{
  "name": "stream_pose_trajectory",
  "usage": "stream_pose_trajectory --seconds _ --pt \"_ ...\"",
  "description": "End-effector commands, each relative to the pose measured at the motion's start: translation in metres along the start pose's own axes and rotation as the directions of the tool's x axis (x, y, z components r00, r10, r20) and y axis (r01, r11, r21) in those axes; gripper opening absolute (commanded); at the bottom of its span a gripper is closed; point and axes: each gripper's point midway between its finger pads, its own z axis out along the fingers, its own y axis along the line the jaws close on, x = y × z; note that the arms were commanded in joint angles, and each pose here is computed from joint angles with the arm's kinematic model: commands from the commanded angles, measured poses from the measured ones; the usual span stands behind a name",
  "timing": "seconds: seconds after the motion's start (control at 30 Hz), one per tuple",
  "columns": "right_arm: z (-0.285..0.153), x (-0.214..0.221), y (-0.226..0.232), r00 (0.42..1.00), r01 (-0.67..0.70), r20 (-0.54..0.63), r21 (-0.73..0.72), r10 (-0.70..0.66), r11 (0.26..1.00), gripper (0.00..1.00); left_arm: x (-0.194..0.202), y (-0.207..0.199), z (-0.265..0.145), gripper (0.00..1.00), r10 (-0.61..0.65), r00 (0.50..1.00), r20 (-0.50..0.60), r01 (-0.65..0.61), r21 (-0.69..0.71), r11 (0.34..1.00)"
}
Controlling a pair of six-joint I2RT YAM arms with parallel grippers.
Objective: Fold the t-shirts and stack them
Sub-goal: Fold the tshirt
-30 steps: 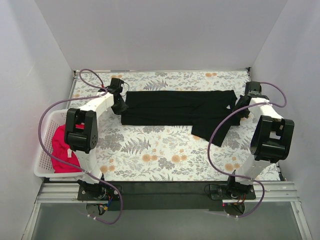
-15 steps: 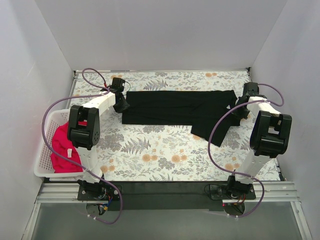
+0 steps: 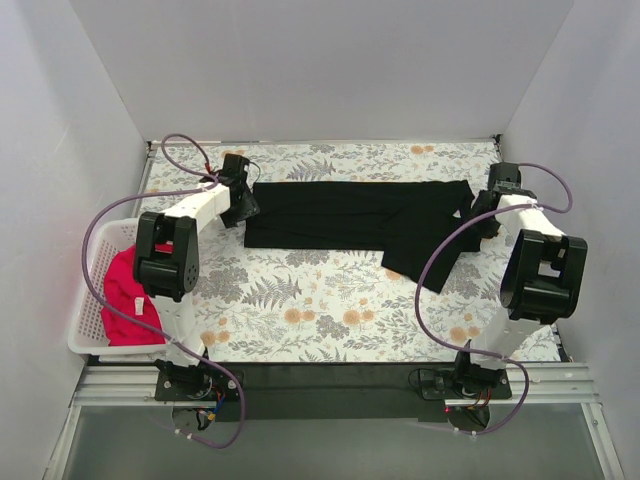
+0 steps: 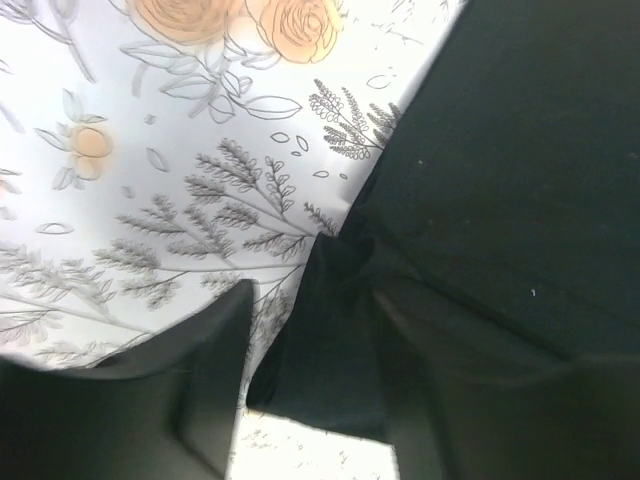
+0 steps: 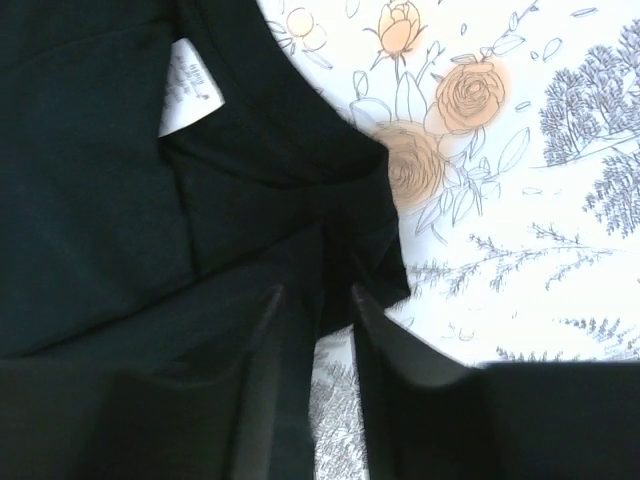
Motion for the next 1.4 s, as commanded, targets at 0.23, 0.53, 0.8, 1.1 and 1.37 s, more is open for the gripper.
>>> stream_pose_trajectory --seconds 0.23,0.53,0.8,1.1,1.37 --pt "-0.061 0.04 0.027 0.995 0.031 0.1 -0.159 -0.015 0.987 0.62 -0.017 0.01 -0.105 0.8 -0.004 0.981 0.196 -0.008 0.062 0.998" --pt "-0.054 0.114 0.021 0.999 0.048 0.016 -0.256 -0.046 0.966 0.61 0.044 0.032 -0.122 0.8 0.023 0.983 0.18 -0.052 0.153 0.987" --pt "-0.038 0.146 0.023 0.997 0.007 -0.073 -0.301 -0.031 0.954 0.57 0.072 0.043 -0.112 0.78 0.046 0.987 0.156 -0.072 0.165 0.984" --pt "-0.027 0.165 0.028 0.987 -0.009 -0.155 -0.331 -0.045 0.943 0.44 0.07 0.043 -0.112 0.73 0.058 0.984 0.167 -0.086 0.166 0.982" --pt "-0.018 0.16 0.019 0.989 0.004 -0.139 -0.271 -0.044 0.963 0.08 0.069 0.043 -0.112 0.72 0.058 0.983 0.172 -0.086 0.163 0.983"
